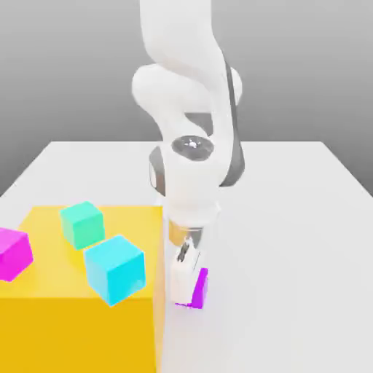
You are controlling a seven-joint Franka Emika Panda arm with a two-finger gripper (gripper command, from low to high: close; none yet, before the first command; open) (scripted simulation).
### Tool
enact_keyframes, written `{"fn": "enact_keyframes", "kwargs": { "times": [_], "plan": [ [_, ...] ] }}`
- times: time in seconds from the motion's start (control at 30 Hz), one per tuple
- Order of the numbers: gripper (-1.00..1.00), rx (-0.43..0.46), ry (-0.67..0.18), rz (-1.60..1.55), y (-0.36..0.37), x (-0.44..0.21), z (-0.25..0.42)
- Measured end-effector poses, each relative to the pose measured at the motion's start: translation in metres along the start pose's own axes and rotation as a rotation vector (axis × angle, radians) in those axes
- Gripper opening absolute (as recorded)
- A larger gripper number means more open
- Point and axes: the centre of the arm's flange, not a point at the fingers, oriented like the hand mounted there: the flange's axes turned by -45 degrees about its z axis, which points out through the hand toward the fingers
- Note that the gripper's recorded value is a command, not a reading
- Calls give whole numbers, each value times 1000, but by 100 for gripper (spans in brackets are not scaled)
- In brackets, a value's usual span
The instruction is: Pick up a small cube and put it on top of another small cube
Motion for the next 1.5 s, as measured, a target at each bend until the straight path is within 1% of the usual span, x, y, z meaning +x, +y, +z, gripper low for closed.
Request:
{"fn": "enact_keyframes", "kwargs": {
  "times": [0.1,0.4,0.77,1.0,1.13,1.23,1.5],
  "plan": [
    [-100,0,1,0,0,0,0],
    [-100,4,4,-9,-1,-1,-61],
    [-100,191,-34,-381,-96,-16,-156],
    [-100,313,-18,-631,-151,-14,-237],
    [-100,342,3,-738,-183,7,-286],
    [-100,291,9,-725,-202,42,-306],
    [-100,76,8,-536,-223,181,-335]
  ]
}}
